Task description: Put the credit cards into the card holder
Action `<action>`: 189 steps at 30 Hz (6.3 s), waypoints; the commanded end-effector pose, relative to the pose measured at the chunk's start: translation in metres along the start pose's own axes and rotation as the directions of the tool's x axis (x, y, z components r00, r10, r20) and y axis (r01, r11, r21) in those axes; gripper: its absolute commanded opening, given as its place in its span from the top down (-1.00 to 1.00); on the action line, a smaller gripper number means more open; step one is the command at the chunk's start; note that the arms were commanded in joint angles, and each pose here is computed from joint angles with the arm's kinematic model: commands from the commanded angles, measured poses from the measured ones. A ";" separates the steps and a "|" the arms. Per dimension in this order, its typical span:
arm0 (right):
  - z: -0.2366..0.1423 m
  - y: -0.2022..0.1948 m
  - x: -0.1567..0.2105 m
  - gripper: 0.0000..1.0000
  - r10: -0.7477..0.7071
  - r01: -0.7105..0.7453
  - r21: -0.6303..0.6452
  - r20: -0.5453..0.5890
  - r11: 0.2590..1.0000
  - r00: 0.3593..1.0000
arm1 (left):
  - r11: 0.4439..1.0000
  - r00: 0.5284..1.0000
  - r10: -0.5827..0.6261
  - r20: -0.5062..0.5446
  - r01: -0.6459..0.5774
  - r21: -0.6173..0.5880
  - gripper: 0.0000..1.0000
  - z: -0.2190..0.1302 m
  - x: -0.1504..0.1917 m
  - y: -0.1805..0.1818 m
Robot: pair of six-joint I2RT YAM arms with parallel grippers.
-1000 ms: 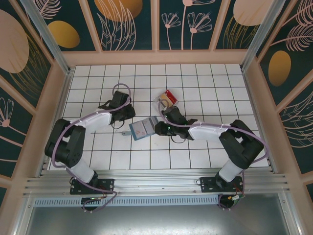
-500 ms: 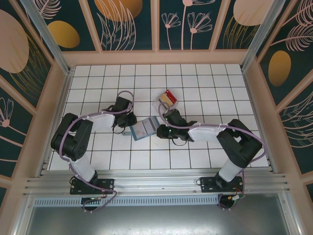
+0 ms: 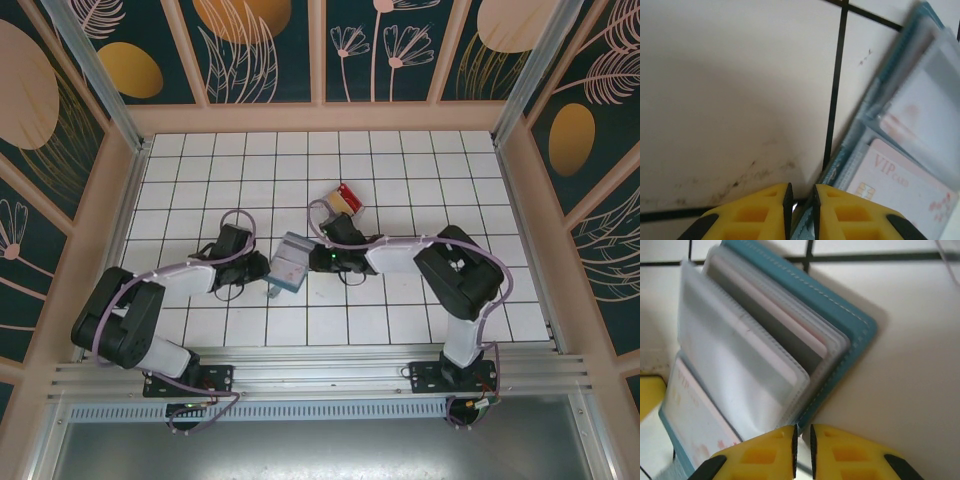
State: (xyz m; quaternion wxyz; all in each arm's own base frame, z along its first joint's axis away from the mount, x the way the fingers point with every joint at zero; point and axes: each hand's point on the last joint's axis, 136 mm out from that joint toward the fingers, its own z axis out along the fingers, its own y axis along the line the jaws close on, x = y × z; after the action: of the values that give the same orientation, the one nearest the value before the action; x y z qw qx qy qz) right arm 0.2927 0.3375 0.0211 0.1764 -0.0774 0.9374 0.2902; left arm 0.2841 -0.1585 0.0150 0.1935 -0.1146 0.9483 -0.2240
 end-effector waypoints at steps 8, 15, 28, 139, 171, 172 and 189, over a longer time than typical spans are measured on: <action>0.033 0.017 -0.022 0.64 -0.137 0.135 -0.029 -0.079 0.990 0.987 | 0.996 0.995 -0.050 -0.085 0.056 0.072 0.56 0.002 0.046 -0.025; 0.050 0.019 -0.028 0.64 -0.186 0.180 -0.054 -0.134 0.982 0.973 | 0.993 0.995 -0.055 -0.084 0.063 0.100 0.56 -0.008 0.053 -0.036; 0.062 0.036 -0.034 0.62 -0.281 0.257 -0.132 -0.214 0.957 0.936 | 0.989 0.995 -0.051 -0.083 0.061 0.135 0.56 -0.006 0.051 -0.053; -0.066 -0.108 -0.172 0.02 -0.126 0.111 0.270 0.042 0.957 0.991 | 0.987 0.999 0.026 0.034 -0.031 0.159 0.35 0.108 -0.092 -0.168; -0.093 -0.116 -0.192 0.01 -0.143 0.088 0.352 0.133 0.932 0.981 | 0.993 1.000 0.011 0.011 -0.012 0.118 0.35 0.118 -0.073 -0.141; -0.094 -0.116 -0.193 0.02 -0.144 0.088 0.353 0.134 0.931 0.981 | 0.993 1.000 0.012 0.010 -0.013 0.120 0.36 0.118 -0.072 -0.142; -0.097 -0.110 -0.193 0.10 -0.149 0.094 0.334 0.142 0.938 0.979 | 0.992 1.000 0.011 0.017 -0.013 0.125 0.35 0.115 -0.075 -0.144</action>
State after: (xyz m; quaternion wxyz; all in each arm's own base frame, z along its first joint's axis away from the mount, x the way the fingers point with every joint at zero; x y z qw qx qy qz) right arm 0.4683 0.2058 0.0890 0.2555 -0.0861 0.9549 0.1247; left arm 0.4413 -0.3209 0.0428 0.2591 -0.0883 0.9076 -0.3184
